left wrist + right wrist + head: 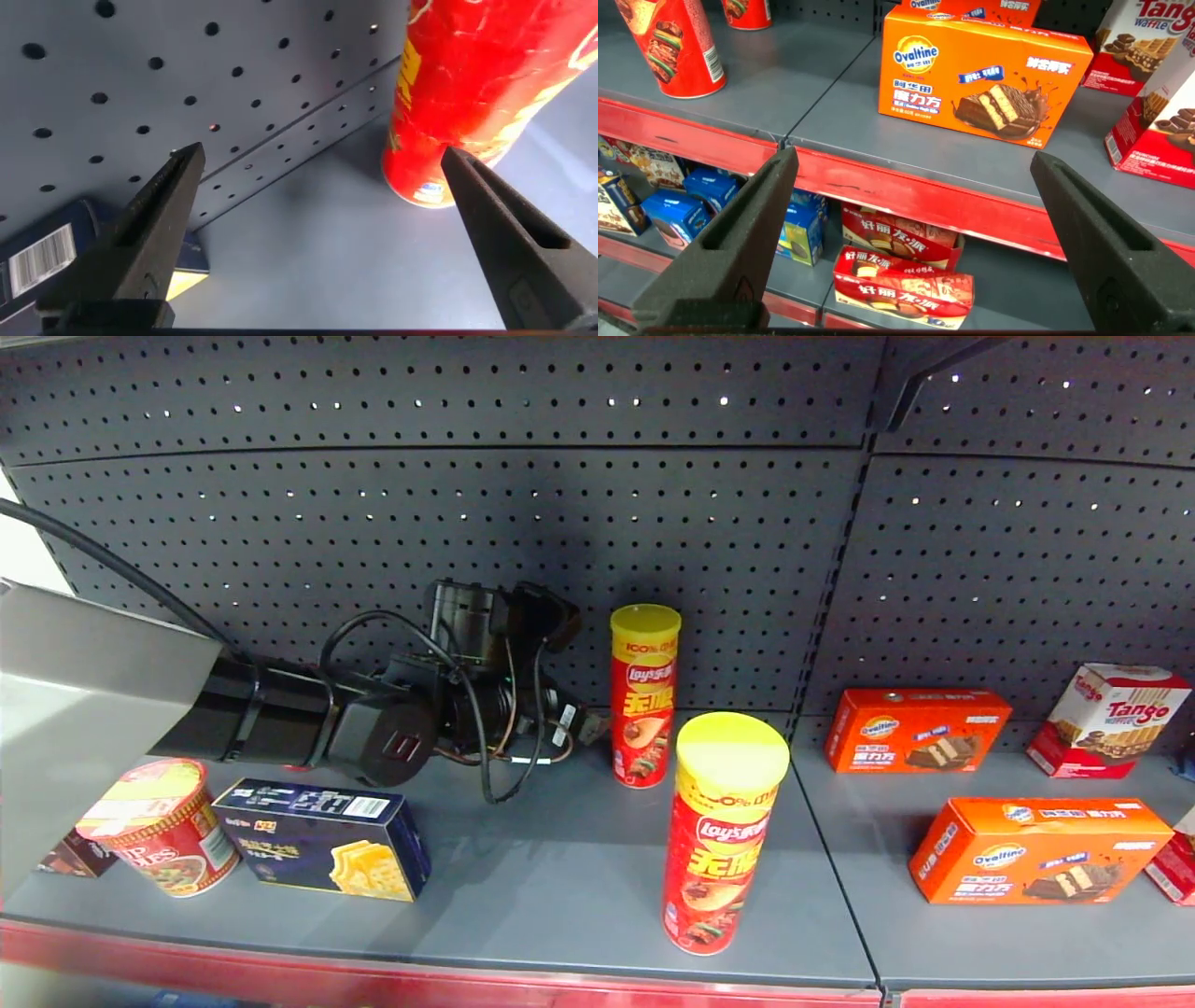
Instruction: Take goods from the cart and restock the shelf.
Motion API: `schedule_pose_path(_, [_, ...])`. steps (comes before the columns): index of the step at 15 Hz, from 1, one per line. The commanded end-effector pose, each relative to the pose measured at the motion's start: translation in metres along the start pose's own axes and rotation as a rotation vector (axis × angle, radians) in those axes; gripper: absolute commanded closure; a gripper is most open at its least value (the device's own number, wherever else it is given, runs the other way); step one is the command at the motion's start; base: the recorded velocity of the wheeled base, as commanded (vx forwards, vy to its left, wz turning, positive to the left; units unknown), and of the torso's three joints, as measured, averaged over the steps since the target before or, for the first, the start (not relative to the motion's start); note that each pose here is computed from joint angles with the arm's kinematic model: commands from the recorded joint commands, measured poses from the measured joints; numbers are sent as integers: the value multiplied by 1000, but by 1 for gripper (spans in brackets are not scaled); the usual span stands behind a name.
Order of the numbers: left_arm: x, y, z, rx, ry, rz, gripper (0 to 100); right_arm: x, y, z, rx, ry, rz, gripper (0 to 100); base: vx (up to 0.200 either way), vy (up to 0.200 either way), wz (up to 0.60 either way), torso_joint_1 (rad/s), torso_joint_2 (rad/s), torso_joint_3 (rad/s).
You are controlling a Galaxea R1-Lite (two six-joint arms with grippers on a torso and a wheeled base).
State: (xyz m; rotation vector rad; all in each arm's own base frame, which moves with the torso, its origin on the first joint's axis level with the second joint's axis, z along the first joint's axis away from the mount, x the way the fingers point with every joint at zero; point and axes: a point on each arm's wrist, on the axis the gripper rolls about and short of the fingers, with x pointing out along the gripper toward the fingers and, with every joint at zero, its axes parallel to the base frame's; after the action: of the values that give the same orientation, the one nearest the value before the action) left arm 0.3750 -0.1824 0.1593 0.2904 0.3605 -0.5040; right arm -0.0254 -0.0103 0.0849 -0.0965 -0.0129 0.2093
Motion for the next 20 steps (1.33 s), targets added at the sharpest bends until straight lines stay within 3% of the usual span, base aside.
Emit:
schedule_pose_path(1, [1, 0, -1, -2, 4, 9, 0, 0, 0, 0, -1, 1, 1, 0, 0, 0, 0, 0, 0, 0])
schedule_pose_path(5, [1, 1, 3, -45, -7, 28, 0, 0, 0, 0, -2, 1, 1, 0, 0, 0, 0, 0, 0, 0])
schedule_pose_path(15, [8, 3, 3, -53, -21, 79, 0, 0, 0, 0, -2, 1, 1, 0, 0, 0, 0, 0, 0, 0])
schedule_pose_path(16, [6, 3, 0, -66, -13, 89, 0, 0, 0, 0, -4, 1, 1, 0, 0, 0, 0, 0, 0, 0])
schedule_pose_path(17, [-1, 3, 0, -81, -13, 97, 0, 0, 0, 0, -4, 1, 1, 0, 0, 0, 0, 0, 0, 0])
schedule_pose_path(20, [-36, 4, 12, -83, -50, 106, 0, 0, 0, 0, -5, 0, 10, 0, 0, 0, 0, 0, 0, 0])
